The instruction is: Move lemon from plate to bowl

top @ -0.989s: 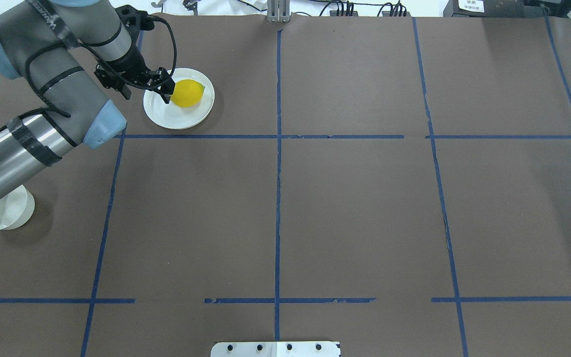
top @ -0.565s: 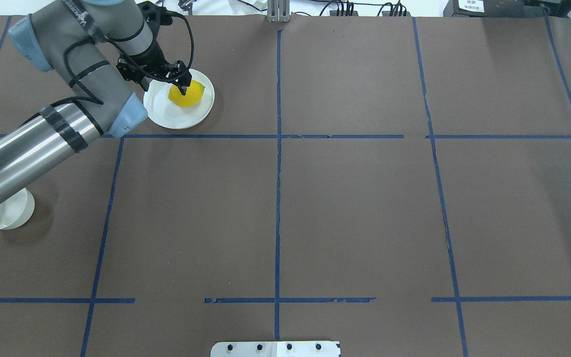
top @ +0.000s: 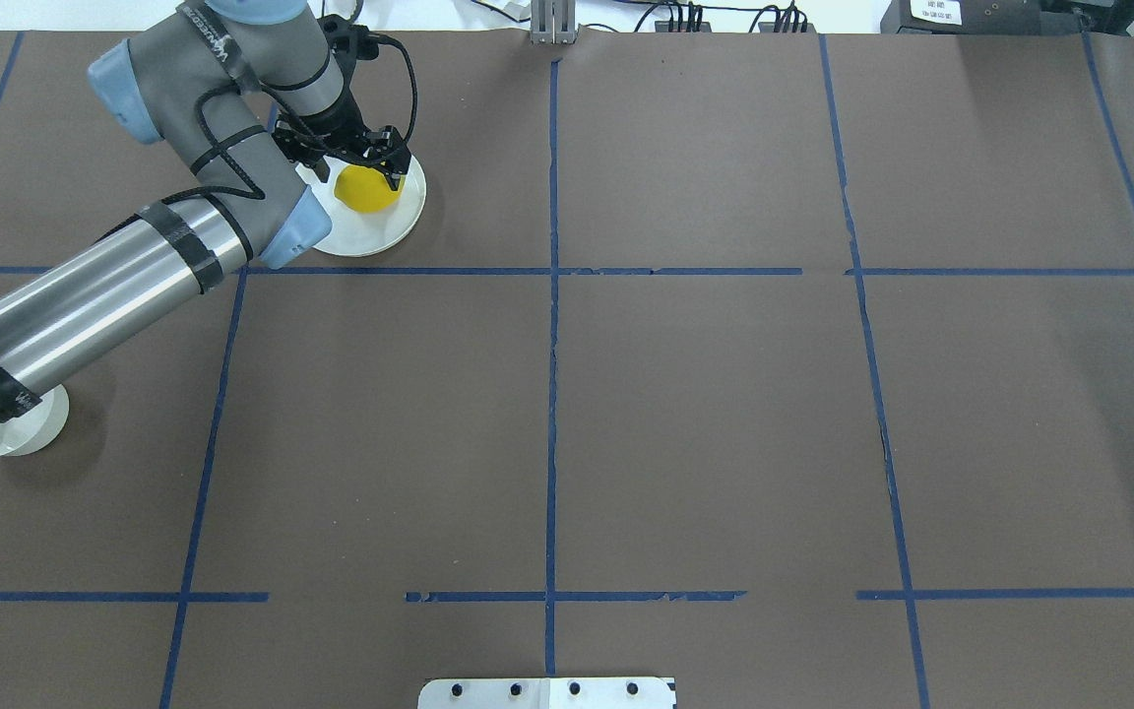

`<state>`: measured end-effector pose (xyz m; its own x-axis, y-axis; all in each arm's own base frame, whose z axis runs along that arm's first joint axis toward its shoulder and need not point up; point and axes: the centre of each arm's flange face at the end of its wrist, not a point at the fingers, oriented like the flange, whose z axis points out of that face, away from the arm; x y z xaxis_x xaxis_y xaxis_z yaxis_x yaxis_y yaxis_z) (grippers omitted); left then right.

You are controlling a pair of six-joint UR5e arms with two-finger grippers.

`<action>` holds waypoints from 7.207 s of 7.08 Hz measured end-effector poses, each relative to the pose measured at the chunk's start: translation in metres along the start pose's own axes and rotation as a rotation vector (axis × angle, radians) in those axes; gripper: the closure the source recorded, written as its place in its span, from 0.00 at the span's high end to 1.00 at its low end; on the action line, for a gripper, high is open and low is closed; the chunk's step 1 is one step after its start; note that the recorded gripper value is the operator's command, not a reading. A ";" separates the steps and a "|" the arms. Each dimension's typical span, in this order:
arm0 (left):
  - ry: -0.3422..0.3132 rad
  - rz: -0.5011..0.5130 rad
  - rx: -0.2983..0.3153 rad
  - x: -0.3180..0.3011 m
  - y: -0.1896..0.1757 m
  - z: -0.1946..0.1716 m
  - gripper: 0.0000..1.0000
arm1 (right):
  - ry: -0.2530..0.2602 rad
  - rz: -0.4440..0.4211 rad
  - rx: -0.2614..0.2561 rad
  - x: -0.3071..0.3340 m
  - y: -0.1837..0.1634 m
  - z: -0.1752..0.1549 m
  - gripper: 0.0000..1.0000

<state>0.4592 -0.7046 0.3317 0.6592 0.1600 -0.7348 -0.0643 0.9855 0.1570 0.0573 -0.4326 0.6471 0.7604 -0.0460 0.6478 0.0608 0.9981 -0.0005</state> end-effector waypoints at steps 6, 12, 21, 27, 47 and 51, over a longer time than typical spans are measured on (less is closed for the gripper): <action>0.008 0.014 0.011 0.003 -0.008 0.020 1.00 | 0.000 0.000 0.000 0.000 0.000 0.000 1.00; 0.011 0.024 0.014 0.001 -0.008 0.025 0.00 | 0.000 0.000 0.000 0.000 0.000 0.000 1.00; 0.001 -0.027 0.080 -0.140 0.148 -0.083 0.00 | 0.000 0.000 0.000 0.000 0.000 0.000 1.00; -0.089 -0.084 0.088 -0.303 0.340 -0.082 0.00 | 0.000 0.000 0.000 0.000 0.000 0.000 1.00; -0.066 0.167 0.048 -0.376 0.296 -0.128 1.00 | 0.000 0.000 0.000 0.000 0.000 0.000 1.00; -0.126 0.066 0.046 -0.470 0.282 -0.213 1.00 | 0.000 0.000 0.000 0.000 0.000 0.000 1.00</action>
<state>-0.0284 -0.4904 0.5810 0.7434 0.2132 -0.6340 -0.0782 0.9690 0.2342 0.0574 -0.4326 0.6471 0.7606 -0.0460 0.6476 0.0608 0.9981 -0.0005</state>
